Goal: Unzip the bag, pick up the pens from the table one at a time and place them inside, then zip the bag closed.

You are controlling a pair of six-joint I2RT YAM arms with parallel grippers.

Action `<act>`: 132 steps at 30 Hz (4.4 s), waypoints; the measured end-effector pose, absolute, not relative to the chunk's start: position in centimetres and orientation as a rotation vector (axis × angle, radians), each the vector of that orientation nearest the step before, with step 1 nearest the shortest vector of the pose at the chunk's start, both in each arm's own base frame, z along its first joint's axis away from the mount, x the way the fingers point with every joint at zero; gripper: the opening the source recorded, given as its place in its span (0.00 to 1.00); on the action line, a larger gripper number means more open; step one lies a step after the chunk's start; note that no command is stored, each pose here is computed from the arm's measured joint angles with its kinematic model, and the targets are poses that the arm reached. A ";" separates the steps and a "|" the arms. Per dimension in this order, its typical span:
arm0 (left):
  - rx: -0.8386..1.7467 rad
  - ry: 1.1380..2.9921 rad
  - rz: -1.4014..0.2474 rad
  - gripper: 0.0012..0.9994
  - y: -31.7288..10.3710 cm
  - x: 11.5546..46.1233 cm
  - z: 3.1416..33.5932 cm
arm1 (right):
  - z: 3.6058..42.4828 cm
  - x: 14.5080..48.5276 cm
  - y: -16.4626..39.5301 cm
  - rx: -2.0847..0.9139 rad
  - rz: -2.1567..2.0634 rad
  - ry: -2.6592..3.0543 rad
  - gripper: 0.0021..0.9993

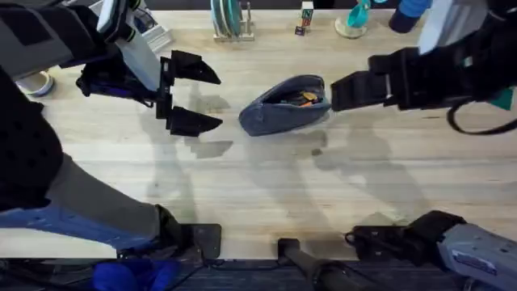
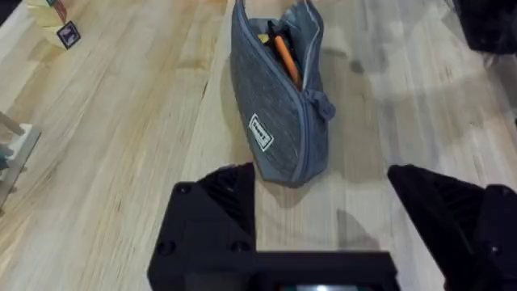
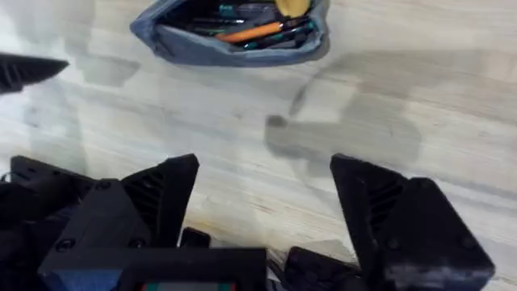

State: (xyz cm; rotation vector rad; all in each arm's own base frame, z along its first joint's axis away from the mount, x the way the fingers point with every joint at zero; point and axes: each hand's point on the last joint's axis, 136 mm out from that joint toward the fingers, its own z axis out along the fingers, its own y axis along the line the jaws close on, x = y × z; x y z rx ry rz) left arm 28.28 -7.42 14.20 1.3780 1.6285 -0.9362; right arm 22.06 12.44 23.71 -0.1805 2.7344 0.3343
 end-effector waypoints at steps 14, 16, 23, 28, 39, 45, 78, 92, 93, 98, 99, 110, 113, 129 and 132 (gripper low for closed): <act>1.375 1.623 -0.933 1.00 -7.4 28.4 14.3 | 23.3 20.8 16.7 -0.243 0.346 2.730 1.00; 1.375 1.622 -0.933 1.00 -7.4 28.4 14.3 | 22.5 20.9 17.3 -0.249 0.331 2.759 1.00; 1.375 1.620 -0.932 0.99 -7.4 28.4 14.3 | 20.4 22.0 20.4 -0.283 0.292 2.777 1.00; 1.376 1.620 -0.931 0.99 -7.4 28.4 14.3 | 18.8 22.6 22.3 -0.278 0.268 2.791 1.00; 1.375 1.618 -0.930 1.00 -7.4 28.4 14.3 | 15.1 24.0 24.2 -0.161 0.220 2.857 1.00; 1.369 1.614 -0.932 1.00 -7.5 28.5 14.4 | 14.5 25.1 25.5 -0.119 0.257 2.834 1.00; 1.366 1.612 -0.932 0.99 -7.5 28.5 14.4 | 10.1 27.6 28.2 -0.055 0.264 2.842 0.96; 1.366 1.612 -0.932 0.99 -7.5 28.5 14.4 | 9.5 28.7 29.2 -0.047 0.291 2.813 0.90; 1.366 1.612 -0.932 1.00 -7.5 28.5 14.4 | 9.5 28.7 29.2 -0.047 0.289 2.812 0.90; 1.364 1.610 -0.933 1.00 -7.5 28.5 14.5 | 9.5 28.8 29.0 -0.042 0.277 2.806 0.82; 1.364 1.610 -0.933 1.00 -7.5 28.5 14.5 | 9.5 28.8 29.0 -0.042 0.274 2.804 0.81; 1.363 1.610 -0.932 0.99 -7.5 28.5 14.5 | 9.5 28.9 28.9 -0.039 0.265 2.799 0.54; 1.363 1.610 -0.932 1.00 -7.5 28.5 14.5 | 9.5 28.9 28.9 -0.039 0.265 2.799 0.49; 1.363 1.610 -0.932 1.00 -7.5 28.5 14.5 | 9.6 29.0 29.0 -0.039 0.269 2.797 0.22; 1.364 1.609 -0.932 1.00 -7.5 28.5 14.5 | 9.6 29.0 29.0 -0.040 0.270 2.797 0.18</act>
